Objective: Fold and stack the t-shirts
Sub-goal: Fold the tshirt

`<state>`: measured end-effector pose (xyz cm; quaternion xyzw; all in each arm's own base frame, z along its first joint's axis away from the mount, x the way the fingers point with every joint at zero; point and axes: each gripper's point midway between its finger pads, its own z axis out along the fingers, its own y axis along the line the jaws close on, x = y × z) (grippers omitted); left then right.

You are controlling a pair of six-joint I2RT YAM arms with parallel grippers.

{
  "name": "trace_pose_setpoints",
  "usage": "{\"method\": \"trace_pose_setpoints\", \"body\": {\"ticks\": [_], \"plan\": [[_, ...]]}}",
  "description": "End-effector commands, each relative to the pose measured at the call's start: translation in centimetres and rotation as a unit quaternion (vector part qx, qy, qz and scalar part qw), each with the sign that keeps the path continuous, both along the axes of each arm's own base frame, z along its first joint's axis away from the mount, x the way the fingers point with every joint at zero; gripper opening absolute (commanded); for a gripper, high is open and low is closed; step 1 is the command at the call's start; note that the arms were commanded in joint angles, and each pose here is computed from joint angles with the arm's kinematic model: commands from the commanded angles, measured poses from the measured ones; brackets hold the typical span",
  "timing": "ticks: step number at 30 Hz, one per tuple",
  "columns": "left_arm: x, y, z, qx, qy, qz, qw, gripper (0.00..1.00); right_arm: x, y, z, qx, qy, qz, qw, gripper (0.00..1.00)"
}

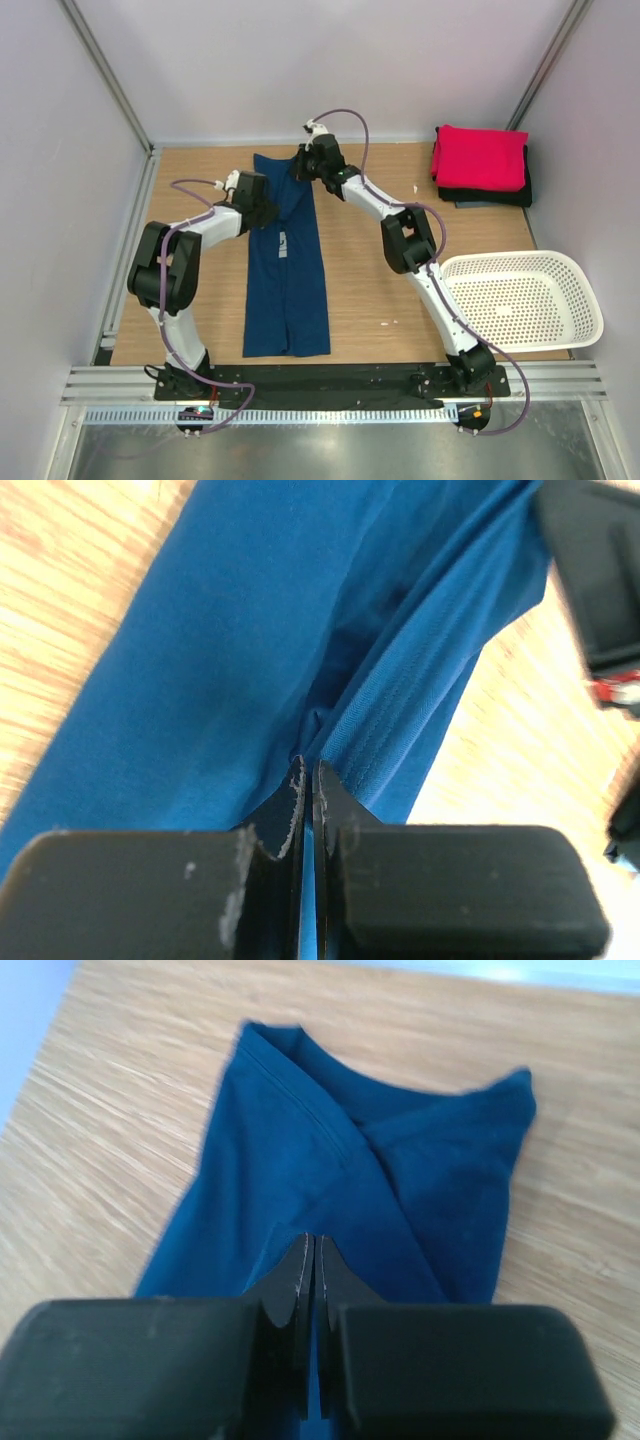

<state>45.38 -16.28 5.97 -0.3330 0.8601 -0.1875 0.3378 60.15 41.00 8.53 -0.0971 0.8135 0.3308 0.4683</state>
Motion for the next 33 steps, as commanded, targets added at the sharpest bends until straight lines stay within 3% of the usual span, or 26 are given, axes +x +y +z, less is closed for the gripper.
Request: {"method": "trace_pose_setpoints", "body": {"ticks": [1,5,6,7,10,13,14,16,17,20,21,23,24,25,27,28,29,32,33], "plan": [[-0.3,-0.2,0.2,-0.007,-0.003,0.021,1.0,0.0,2.3,-1.1,3.0,0.0,-0.06,-0.024,0.998,0.08],[-0.2,-0.3,-0.2,0.004,0.001,0.009,1.0,0.0,1.5,-0.9,1.9,-0.008,-0.042,-0.008,0.999,0.2],[-0.2,-0.6,0.0,0.001,0.001,0.0,1.0,0.01,1.2,-0.5,2.3,-0.002,-0.039,0.004,0.999,0.27],[-0.4,-0.6,-0.1,0.006,0.004,-0.006,1.0,0.03,1.2,-0.3,3.7,0.004,-0.048,0.008,0.999,0.43],[-0.8,-0.5,0.5,0.016,0.006,-0.014,1.0,0.12,0.7,-0.4,8.1,0.012,-0.061,0.018,0.998,0.63],[-0.8,0.1,3.1,0.039,-0.013,-0.026,0.999,0.26,-0.4,-1.2,14.2,0.011,-0.092,0.025,0.995,0.73],[-0.7,0.2,4.0,0.048,-0.022,-0.034,0.998,0.41,-0.9,-1.4,15.6,0.011,-0.097,0.026,0.995,0.75],[-0.8,0.6,6.1,0.065,-0.035,-0.046,0.996,0.56,-1.9,-2.2,17.0,0.004,-0.096,0.02,0.995,0.77],[-0.5,0.7,8.2,0.076,-0.058,-0.059,0.994,0.67,-2.9,-3.1,19.9,0.006,-0.105,0.015,0.994,0.78],[0.2,-1.0,12.1,0.064,-0.101,-0.108,0.987,0.72,-4.3,-5.2,19.4,-0.022,-0.071,-0.007,0.997,0.84],[0.8,-1.6,12.9,0.063,-0.119,-0.13,0.982,0.73,-5.2,-6.3,21.4,-0.02,-0.073,-0.018,0.997,0.86],[1.8,-3.7,14.6,0.04,-0.148,-0.172,0.973,0.72,-6.3,-8.5,19.3,-0.039,-0.028,-0.046,0.998,0.88],[2.7,-4.4,13.8,0.045,-0.149,-0.188,0.97,0.72,-7.3,-9.8,21.2,-0.035,-0.032,-0.062,0.997,0.89],[3.4,-5.0,13.5,0.046,-0.15,-0.197,0.968,0.7,-8.3,-10.9,18.4,-0.05,0.006,-0.076,0.996,0.9],[5.3,-6.4,12.6,0.042,-0.148,-0.217,0.964,0.6,-9.5,-13.7,19.4,-0.045,0.013,-0.112,0.993,0.9],[5.9,-6.8,12.1,0.04,-0.146,-0.219,0.964,0.54,-10.4,-14.6,16.4,-0.057,0.044,-0.119,0.99,0.9],[6.4,-7.1,11.5,0.038,-0.142,-0.221,0.964,0.41,-11.1,-15.4,16.0,-0.057,0.051,-0.126,0.989,0.9],[8.3,-7.8,8.5,0.03,-0.12,-0.214,0.969,0.2,-13.3,-17.7,14.0,-0.069,0.069,-0.141,0.985,0.9],[8.6,-7.9,7.8,0.027,-0.116,-0.211,0.97,0.18,-13.5,-18.8,13.4,-0.08,0.069,-0.162,0.981,0.91]]}}
